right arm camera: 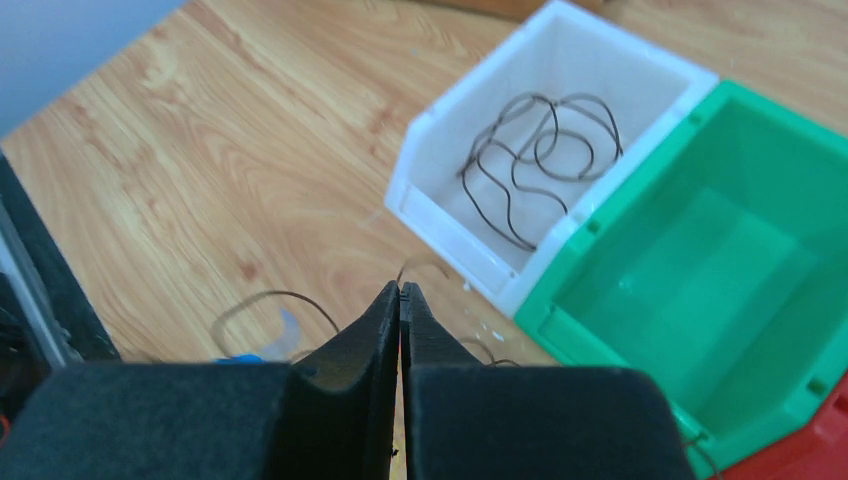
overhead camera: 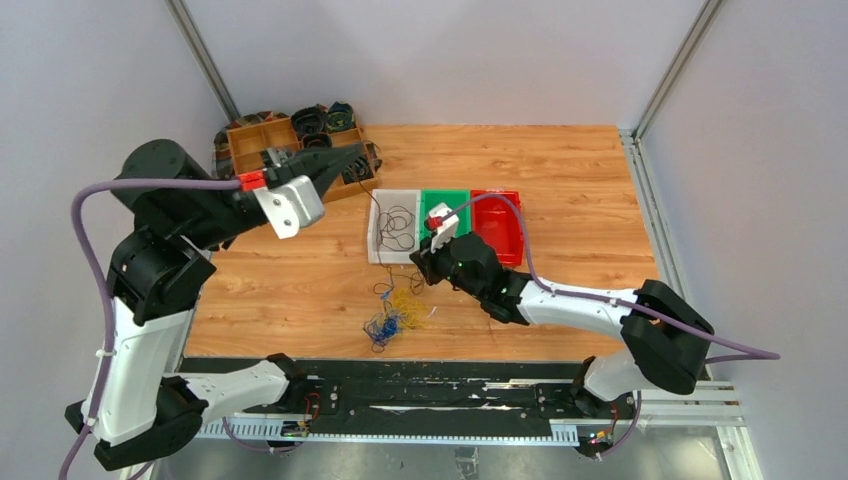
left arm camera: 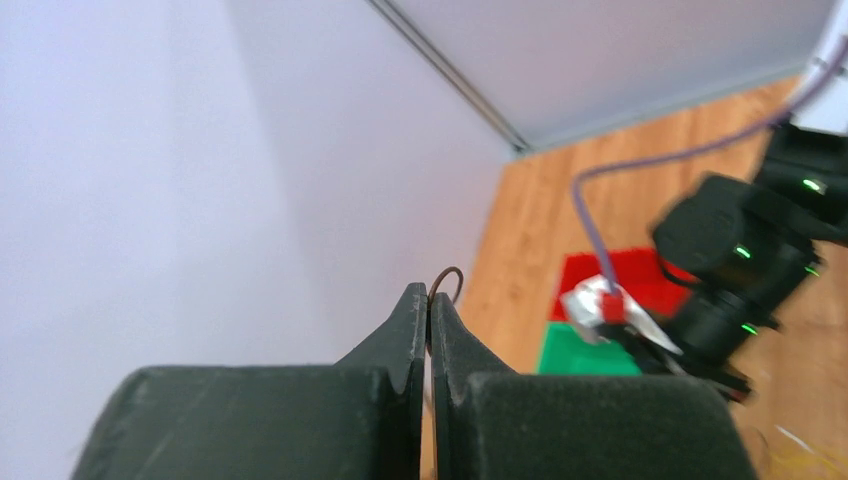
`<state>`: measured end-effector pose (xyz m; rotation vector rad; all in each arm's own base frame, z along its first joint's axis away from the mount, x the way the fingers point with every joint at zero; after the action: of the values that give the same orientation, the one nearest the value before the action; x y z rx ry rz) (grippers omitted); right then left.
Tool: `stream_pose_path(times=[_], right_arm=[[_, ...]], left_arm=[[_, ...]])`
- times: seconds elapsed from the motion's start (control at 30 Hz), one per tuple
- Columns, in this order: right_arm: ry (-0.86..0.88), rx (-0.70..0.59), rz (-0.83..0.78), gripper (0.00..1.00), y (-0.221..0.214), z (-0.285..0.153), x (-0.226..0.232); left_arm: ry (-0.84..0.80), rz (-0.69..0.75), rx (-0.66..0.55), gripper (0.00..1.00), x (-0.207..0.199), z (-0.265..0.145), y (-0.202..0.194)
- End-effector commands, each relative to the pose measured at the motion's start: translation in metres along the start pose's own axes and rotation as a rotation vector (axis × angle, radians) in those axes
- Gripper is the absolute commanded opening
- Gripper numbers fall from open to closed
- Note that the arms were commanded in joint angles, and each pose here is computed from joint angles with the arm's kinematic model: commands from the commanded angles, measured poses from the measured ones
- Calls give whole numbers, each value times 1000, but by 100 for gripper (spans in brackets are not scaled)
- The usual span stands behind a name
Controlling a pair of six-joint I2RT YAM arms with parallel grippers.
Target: Untangle the cables
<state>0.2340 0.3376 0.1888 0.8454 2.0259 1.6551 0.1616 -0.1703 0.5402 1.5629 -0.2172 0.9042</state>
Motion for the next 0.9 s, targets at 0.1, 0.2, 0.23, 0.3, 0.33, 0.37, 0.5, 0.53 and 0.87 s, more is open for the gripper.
stream_pose_path(times=[0.1,0.2,0.23,0.3,0.33,0.37,0.5,0.53,0.87], right_arm=[[-70,61,18,3,-40,-6,-13],[-94,90,30,5,-54,-12,-18],[-102,101,32,6,-59,-15,-19],[-131,119,38,8,-68,-20,-24],[-153,134,39,9,-73,-22,-27],[-177,147,39,9,-78,-24,-31],[-206,174,38,12,-91,-31,-37],[-197,165,39,14,-90,-33,-36],[55,-170,16,66,35,-43,6]], left_arm=[[341,249,-209,1,70,-17,68],[366,297,-205,0,80,-12,71],[375,306,-205,0,83,-10,71],[383,336,-206,1,86,-5,71],[390,354,-210,0,89,-4,72],[402,369,-214,1,92,-3,73],[504,415,-255,0,110,-5,86],[516,428,-260,0,113,-5,89],[466,428,-286,0,110,-4,98]])
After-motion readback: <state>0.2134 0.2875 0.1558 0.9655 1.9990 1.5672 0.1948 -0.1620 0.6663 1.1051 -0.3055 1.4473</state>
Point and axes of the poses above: each gripper's point midway between its finger pads, its own z axis out along the fingers, its own x axis along the line the jaws close on, y = z × x, the point moved 4 cm from there along -z, back along the fingers, and after that the axes turned 5 degrees about -z, right-handed, at the moved point
